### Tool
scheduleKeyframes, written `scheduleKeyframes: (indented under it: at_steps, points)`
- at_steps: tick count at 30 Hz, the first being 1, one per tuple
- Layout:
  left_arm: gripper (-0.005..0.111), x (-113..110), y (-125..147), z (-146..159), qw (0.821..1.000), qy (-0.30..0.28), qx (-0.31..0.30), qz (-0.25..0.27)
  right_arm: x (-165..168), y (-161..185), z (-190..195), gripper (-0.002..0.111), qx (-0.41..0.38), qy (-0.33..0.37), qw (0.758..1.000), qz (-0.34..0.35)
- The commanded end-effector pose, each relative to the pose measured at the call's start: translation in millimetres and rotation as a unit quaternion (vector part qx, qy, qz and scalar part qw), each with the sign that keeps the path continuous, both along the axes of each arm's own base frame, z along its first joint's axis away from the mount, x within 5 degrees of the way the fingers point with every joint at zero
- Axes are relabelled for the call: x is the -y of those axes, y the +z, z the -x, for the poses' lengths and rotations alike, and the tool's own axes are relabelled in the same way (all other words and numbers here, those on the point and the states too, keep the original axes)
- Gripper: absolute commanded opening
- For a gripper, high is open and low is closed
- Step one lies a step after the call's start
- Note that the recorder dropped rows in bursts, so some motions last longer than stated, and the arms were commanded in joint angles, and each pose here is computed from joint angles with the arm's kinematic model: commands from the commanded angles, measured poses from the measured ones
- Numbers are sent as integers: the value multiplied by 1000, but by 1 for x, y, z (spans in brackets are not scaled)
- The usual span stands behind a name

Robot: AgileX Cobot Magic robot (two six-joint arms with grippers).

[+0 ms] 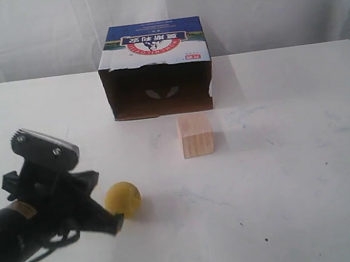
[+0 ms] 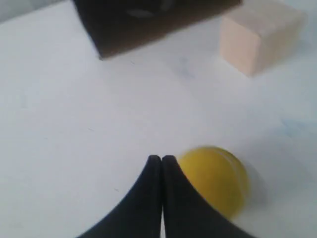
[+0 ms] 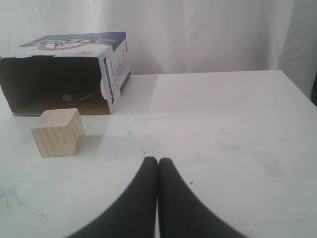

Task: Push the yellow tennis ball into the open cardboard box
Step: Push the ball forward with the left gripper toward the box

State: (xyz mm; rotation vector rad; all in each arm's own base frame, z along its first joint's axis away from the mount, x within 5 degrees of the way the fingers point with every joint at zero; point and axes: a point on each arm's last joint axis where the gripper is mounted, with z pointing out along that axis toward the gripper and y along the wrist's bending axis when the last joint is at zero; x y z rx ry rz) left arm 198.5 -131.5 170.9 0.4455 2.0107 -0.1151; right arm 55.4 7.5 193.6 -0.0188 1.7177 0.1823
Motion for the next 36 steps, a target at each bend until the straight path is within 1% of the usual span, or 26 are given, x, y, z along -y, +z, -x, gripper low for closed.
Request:
scheduleKeyframes:
  at_steps: [1, 3, 8, 14, 16, 18, 20, 21, 24, 28, 30, 36]
  points:
    - [0, 5, -10, 16, 996, -88, -23, -8, 0, 0, 0, 0, 6, 2, 1000, 0]
    - [0, 3, -9, 14, 997, -68, -20, -3, 0, 0, 0, 0, 5, 2, 1000, 0]
    - [0, -8, -12, 2, 999, -23, 8, -25, 0, 0, 0, 0, 5, 2, 1000, 0]
    - [0, -44, -23, -21, 997, 67, 10, -43, 0, 0, 0, 0, 5, 2, 1000, 0]
    - [0, -54, -27, -27, 996, 71, 7, -45, 0, 0, 0, 0, 6, 2, 1000, 0]
    - [0, -64, -30, -33, 997, 79, 3, -23, 0, 0, 0, 0, 6, 2, 1000, 0]
    - [0, -70, -31, -41, 996, 89, -1, 12, 0, 0, 0, 0, 6, 2, 1000, 0]
    - [0, -72, -32, -45, 995, 93, -4, 22, 0, 0, 0, 0, 6, 2, 1000, 0]
    - [0, -74, -35, -61, 996, 84, -10, 24, 0, 0, 0, 0, 6, 2, 1000, 0]
    - [0, -66, -37, -75, 999, 38, -16, 13, 0, 0, 0, 0, 6, 2, 1000, 0]
    - [0, -62, -38, -80, 999, 20, -21, 16, 0, 0, 0, 0, 5, 2, 1000, 0]
    - [0, -58, -40, -91, 999, 17, -25, 19, 0, 0, 0, 0, 5, 2, 1000, 0]
